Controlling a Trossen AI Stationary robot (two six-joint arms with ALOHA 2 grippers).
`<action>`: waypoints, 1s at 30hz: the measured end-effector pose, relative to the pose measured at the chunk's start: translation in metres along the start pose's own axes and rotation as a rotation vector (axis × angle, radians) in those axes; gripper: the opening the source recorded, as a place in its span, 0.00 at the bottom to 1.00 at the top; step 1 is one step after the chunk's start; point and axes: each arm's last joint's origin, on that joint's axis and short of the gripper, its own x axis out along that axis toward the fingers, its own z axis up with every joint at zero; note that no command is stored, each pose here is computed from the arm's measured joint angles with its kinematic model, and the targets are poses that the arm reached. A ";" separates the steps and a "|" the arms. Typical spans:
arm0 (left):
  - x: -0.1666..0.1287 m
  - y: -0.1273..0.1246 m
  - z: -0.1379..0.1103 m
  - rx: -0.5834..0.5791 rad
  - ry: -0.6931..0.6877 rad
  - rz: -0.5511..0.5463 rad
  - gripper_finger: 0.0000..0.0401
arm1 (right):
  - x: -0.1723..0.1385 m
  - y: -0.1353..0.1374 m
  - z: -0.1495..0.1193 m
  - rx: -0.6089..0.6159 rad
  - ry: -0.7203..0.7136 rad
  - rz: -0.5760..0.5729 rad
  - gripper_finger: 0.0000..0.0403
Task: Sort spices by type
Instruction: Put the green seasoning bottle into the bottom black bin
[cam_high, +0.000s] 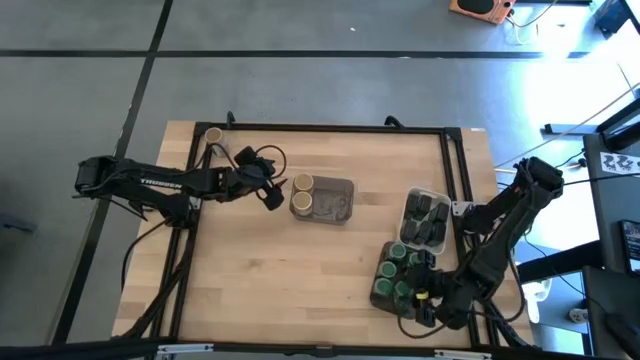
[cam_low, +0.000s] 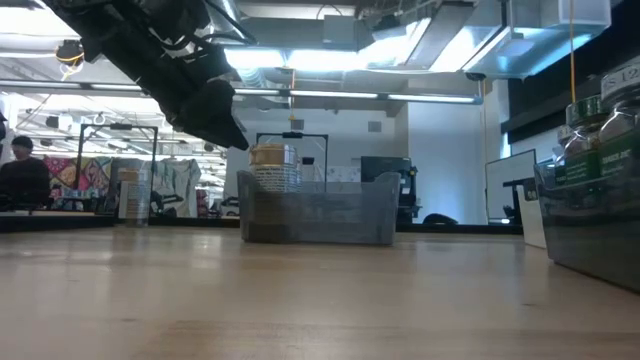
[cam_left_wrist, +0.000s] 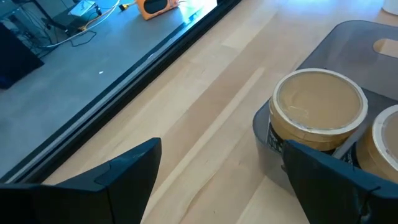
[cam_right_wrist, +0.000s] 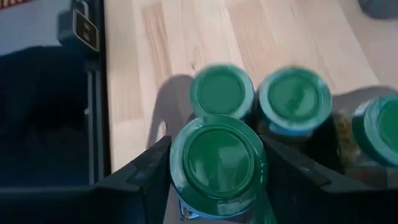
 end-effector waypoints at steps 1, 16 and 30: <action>0.000 0.000 0.000 0.000 0.000 0.000 0.83 | 0.002 -0.001 -0.002 -0.001 0.011 -0.002 0.52; 0.000 0.000 0.000 -0.001 0.000 0.000 0.83 | 0.006 -0.011 -0.017 0.139 0.126 0.037 0.83; -0.027 0.010 0.041 -0.018 0.024 -0.008 0.83 | -0.020 -0.025 0.031 -0.039 -0.091 -0.111 0.84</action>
